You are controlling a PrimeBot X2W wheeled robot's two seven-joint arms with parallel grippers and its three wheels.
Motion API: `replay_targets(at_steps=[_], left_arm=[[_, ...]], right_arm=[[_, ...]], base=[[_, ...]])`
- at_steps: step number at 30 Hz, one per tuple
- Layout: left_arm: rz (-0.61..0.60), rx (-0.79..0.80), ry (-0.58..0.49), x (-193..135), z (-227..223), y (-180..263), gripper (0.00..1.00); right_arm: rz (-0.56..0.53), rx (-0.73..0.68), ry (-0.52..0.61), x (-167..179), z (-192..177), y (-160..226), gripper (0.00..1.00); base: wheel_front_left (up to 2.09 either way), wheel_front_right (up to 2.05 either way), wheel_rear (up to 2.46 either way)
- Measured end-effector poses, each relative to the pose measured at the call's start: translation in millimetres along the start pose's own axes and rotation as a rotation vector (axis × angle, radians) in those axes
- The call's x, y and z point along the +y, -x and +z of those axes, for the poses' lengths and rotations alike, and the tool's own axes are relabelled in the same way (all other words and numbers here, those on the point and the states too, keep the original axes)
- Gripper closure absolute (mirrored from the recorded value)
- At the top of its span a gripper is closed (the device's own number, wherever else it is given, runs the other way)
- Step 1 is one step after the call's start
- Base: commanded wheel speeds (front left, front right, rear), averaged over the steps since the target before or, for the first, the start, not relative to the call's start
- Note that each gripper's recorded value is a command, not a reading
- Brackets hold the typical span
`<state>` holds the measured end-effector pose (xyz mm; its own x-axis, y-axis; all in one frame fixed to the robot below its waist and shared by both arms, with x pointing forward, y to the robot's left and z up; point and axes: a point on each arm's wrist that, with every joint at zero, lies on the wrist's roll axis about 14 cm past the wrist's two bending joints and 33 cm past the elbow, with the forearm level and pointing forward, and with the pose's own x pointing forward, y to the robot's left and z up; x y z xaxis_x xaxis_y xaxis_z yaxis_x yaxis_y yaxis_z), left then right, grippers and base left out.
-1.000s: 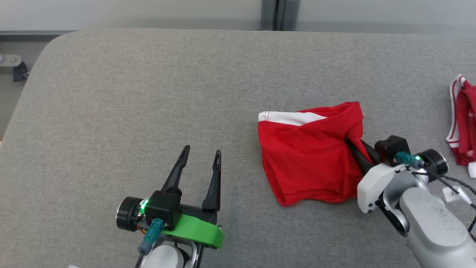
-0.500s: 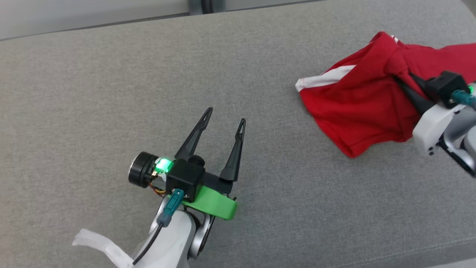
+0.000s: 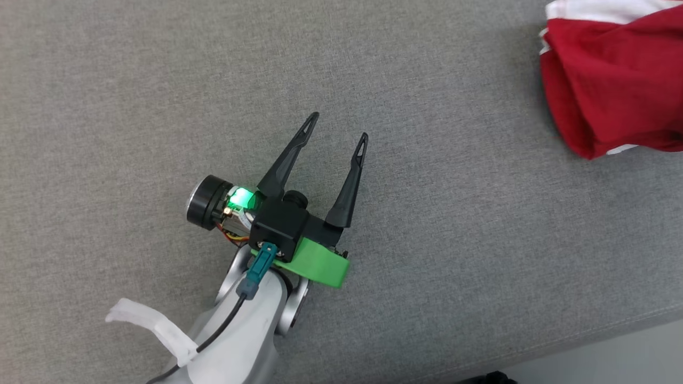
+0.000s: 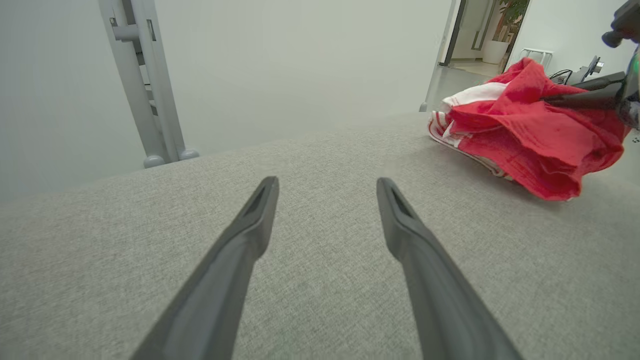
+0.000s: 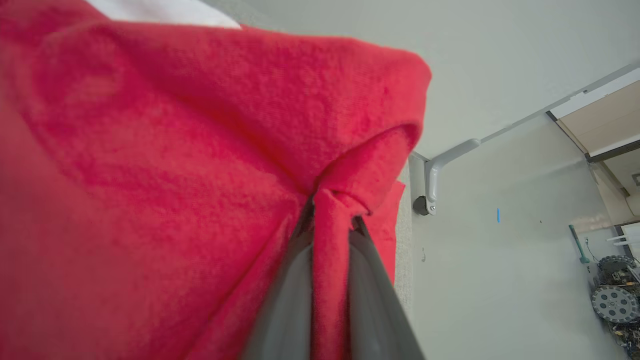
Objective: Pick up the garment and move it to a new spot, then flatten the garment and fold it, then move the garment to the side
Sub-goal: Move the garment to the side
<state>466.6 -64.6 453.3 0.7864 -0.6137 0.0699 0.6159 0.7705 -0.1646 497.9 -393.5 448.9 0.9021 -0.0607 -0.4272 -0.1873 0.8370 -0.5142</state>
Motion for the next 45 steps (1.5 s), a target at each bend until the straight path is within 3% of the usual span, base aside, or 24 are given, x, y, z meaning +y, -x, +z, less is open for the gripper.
replay_targets(at_steps=[7, 15, 16, 17, 28, 38, 45], left_arm=[[0.062, 0.02, 0.02, 22, -19, -2, 0.0], [0.158, 0.034, 0.018, 52, -25, 10, 0.0], [0.163, 0.034, 0.017, 53, -25, 11, 0.0], [0.165, 0.035, 0.017, 54, -25, 12, 0.0], [0.166, -0.003, -0.009, 47, 6, 23, 0.0], [0.266, -0.085, -0.017, 51, 57, 59, 0.0], [0.349, -0.14, -0.059, 60, 87, 90, 0.0]], right_arm=[[-0.079, 0.085, -0.041, -23, -29, -15, 1.0], [-0.076, 0.134, -0.04, -16, -46, -31, 0.98], [-0.08, 0.131, -0.037, -17, -44, -32, 0.54], [-0.097, 0.132, -0.045, -22, -44, -32, 0.0], [-0.151, 0.092, -0.039, -40, -23, -10, 0.0], [-0.084, -0.27, -0.15, -11, 92, 10, 0.0], [-0.038, -0.523, -0.358, 25, 149, 50, 0.0]], base=[[0.0, 0.0, 0.0], [0.0, 0.0, 0.0], [0.0, 0.0, 0.0], [0.0, 0.0, 0.0], [0.0, 0.0, 0.0], [0.0, 0.0, 0.0], [0.0, 0.0, 0.0]])
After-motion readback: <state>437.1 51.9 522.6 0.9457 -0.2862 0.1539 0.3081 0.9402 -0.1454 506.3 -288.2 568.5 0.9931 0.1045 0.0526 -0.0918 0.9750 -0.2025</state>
